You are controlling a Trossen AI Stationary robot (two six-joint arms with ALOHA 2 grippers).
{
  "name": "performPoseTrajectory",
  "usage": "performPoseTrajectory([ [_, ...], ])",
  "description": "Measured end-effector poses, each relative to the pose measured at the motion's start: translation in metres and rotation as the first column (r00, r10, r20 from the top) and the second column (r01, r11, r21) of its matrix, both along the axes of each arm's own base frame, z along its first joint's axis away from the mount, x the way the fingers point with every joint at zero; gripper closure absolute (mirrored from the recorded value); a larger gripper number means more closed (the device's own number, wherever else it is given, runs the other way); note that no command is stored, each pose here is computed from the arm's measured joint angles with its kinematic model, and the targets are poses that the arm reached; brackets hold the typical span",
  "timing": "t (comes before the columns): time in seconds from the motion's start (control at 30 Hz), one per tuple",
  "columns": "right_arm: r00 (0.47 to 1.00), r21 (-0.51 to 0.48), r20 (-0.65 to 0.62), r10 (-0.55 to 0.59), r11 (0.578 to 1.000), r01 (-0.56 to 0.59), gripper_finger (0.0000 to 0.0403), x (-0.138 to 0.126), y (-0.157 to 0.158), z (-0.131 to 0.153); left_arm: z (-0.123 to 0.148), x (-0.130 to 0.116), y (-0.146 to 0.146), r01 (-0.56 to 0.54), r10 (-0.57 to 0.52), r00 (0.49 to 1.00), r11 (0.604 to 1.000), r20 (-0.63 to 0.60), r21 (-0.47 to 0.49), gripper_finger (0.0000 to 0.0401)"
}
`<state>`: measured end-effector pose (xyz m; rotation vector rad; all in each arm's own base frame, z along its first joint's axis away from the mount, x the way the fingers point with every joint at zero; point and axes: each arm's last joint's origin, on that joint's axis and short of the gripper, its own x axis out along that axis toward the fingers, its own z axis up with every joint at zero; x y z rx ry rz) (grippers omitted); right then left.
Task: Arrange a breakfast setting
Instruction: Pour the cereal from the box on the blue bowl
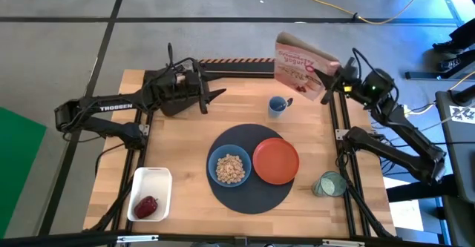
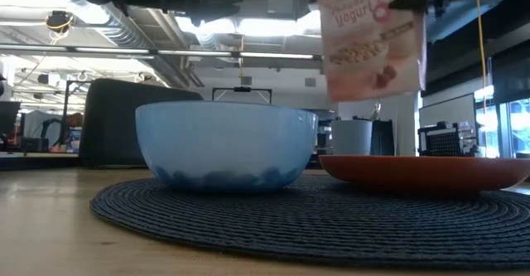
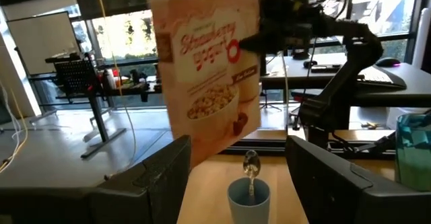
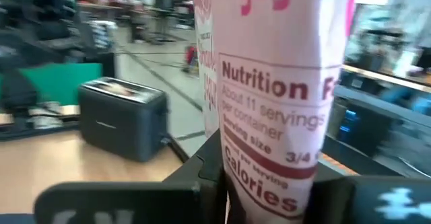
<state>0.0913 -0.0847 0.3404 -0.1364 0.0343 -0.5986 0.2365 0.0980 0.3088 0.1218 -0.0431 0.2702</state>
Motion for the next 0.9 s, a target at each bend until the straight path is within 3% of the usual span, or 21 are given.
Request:
performPoseTrajectory([
  [0.4, 0.99, 0.037, -0.003, -0.139, 0.99, 0.139, 0.0346, -0.005, 0.0, -0.053, 0.0, 0.001, -0.003, 0.01, -0.01, 1.0, 1.0, 0.001, 0.0, 0.0164],
  [0.67, 0.978, 0.009, 0.047, -0.205, 0.979, 0.205, 0.0346, -0.008, 0.0, -0.096, -0.006, 0.002, -0.005, 0.019, -0.021, 0.998, 0.999, -0.061, -0.026, 0.0164],
  [0.9, 0.966, 0.051, -0.002, -0.258, 0.965, 0.258, 0.0346, -0.01, 0.0, -0.119, -0.009, 0.004, -0.01, 0.04, -0.043, 0.996, 0.999, -0.083, -0.034, 0.0164],
])
